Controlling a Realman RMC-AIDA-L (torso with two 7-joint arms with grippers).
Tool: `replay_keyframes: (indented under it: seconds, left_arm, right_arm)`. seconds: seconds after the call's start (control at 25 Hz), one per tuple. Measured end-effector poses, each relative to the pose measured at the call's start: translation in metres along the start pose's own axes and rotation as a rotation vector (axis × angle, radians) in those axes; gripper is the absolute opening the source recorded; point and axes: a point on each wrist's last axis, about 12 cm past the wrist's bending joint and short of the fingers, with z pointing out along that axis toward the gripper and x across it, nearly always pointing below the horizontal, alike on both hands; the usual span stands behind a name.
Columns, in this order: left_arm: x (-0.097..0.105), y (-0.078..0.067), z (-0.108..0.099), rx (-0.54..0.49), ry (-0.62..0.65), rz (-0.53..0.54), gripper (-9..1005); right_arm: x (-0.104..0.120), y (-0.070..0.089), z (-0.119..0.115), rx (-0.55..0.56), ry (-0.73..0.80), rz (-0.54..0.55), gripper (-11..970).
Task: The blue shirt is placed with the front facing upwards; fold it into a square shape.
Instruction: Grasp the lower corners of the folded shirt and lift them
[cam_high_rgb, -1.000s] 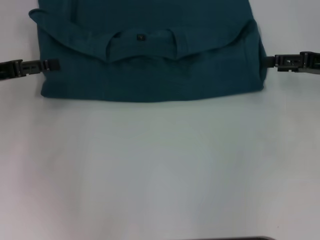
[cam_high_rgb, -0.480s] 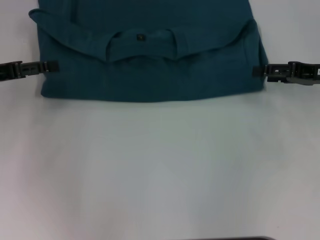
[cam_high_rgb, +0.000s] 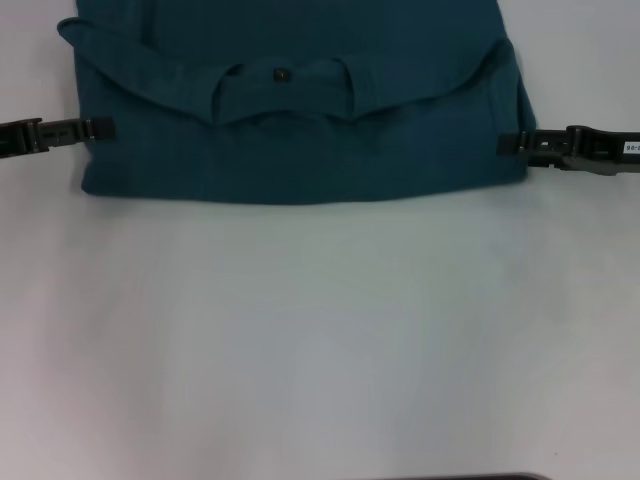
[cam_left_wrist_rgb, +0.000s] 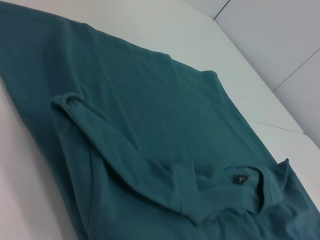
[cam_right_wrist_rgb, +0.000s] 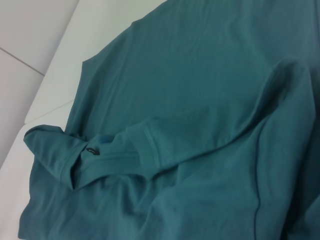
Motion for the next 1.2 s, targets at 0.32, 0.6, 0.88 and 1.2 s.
replay_keyframes:
  seconds: [0.32,0.6,0.88,1.2]
  left_arm:
    - [-0.004,0.000,-0.001,-0.004,-0.004,0.009,898]
    - [-0.006,0.000,-0.001,-0.005,-0.005,0.015,898]
    - [-0.007,0.000,-0.001,-0.006,-0.005,0.018,898]
    - [-0.008,0.001,-0.001,-0.015,-0.010,0.020,897]
  right_arm:
    - [0.004,0.002,0.008,-0.003,-0.001,0.013,841]
    - [0.003,0.006,0.013,-0.013,-0.013,0.010,840]
    - [-0.001,0.009,0.015,-0.028,-0.030,0.008,838]
    - [0.000,0.008,0.017,-0.017,-0.028,0.018,836]
